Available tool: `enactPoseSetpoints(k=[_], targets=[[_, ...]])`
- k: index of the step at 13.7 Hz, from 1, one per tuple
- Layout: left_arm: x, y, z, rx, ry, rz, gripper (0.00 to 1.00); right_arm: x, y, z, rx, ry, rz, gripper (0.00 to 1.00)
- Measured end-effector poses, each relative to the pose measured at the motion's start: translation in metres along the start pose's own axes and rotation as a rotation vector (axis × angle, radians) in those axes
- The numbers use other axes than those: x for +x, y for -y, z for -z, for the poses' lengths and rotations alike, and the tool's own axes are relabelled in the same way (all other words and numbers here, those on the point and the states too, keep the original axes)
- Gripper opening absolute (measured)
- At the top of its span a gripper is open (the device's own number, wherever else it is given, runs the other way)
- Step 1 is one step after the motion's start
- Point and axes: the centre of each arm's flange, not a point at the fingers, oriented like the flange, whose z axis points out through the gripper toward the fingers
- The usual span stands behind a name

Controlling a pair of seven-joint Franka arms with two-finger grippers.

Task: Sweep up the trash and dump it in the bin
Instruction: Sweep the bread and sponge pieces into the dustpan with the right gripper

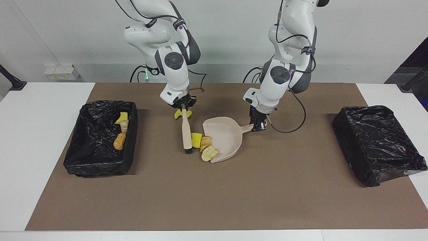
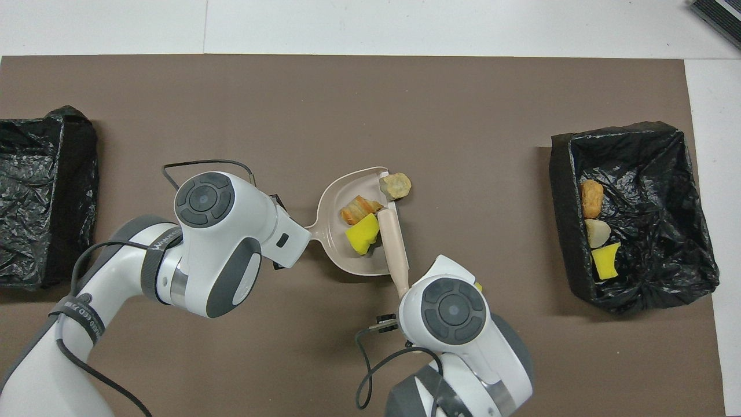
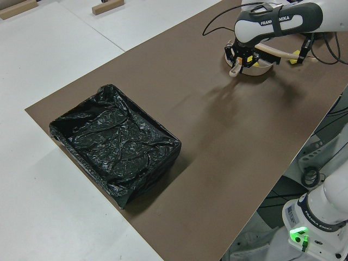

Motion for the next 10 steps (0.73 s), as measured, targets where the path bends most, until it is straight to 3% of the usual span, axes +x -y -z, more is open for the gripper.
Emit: enactPoseSetpoints(k=[4, 10], targets=[[-0.003, 0.001, -0.001, -0.005, 0.004, 0.004, 0.33, 0.010, -0.008, 0.011, 0.015, -0.018, -0.023, 0.26], [-0.029, 0.012, 0.003, -0.039, 0.025, 0.053, 0.33, 0.050, -0.051, 0.071, 0.053, -0.025, -0.029, 0.26]])
